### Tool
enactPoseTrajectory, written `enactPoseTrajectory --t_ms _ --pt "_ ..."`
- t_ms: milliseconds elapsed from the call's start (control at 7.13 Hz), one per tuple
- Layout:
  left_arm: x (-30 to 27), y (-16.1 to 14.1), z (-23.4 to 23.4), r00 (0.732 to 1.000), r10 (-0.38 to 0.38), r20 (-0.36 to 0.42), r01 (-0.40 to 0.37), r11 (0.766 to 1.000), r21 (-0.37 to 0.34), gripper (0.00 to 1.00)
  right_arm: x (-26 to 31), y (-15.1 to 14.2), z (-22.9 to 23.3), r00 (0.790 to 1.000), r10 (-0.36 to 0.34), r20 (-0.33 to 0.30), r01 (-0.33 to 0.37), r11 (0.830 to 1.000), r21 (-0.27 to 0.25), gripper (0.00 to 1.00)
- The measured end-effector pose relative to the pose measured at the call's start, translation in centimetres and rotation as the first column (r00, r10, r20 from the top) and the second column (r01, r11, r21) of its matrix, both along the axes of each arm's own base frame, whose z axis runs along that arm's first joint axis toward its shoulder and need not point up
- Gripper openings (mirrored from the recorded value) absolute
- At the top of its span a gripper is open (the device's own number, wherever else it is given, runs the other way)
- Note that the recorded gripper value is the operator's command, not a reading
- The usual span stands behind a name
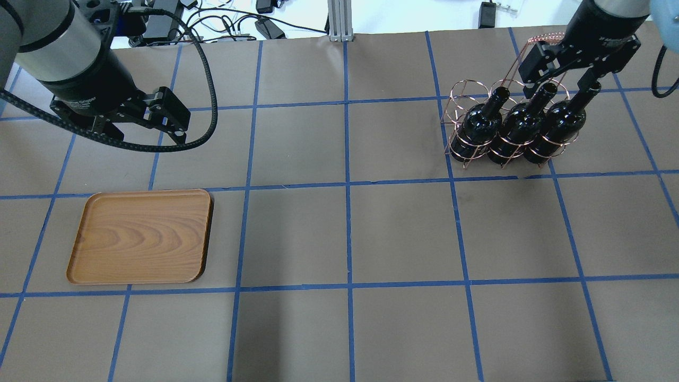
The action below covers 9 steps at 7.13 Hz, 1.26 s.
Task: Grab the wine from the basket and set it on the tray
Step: 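Lower the right gripper over the wine rack onto a dark bottle neck, then close the right gripper on the dark wine bottle's neck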
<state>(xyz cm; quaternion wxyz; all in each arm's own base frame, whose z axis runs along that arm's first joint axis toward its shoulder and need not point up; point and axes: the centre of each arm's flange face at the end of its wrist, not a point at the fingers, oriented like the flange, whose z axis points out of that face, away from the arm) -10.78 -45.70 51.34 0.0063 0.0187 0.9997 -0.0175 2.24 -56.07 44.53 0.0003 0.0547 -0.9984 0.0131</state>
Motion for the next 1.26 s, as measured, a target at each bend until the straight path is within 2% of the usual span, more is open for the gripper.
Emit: enactPoseTrajectory --t_ms 421,561,841,1262 --pt "0.0 0.0 -0.1 1.000 -0.001 0.000 0.001 1.000 0.002 1.00 -0.4 -1.0 -4.0 0.996 0.088 -0.003 -0.088 0.996 0.018 0.91" --pt "0.0 0.0 -0.1 1.000 -0.001 -0.001 0.001 1.000 0.003 1.00 -0.7 -1.5 -4.7 0.995 0.099 -0.004 -0.099 0.995 0.021 0.91" --pt "0.0 0.0 -0.1 1.000 -0.001 -0.001 0.001 1.000 0.001 1.00 -1.7 -2.0 -5.3 0.996 0.085 0.001 -0.085 0.996 0.026 0.88" --pt "0.0 0.0 0.0 1.000 -0.001 0.000 0.001 1.000 -0.001 1.00 -2.4 -3.1 -5.5 1.000 0.019 0.005 -0.019 1.000 0.017 0.85"
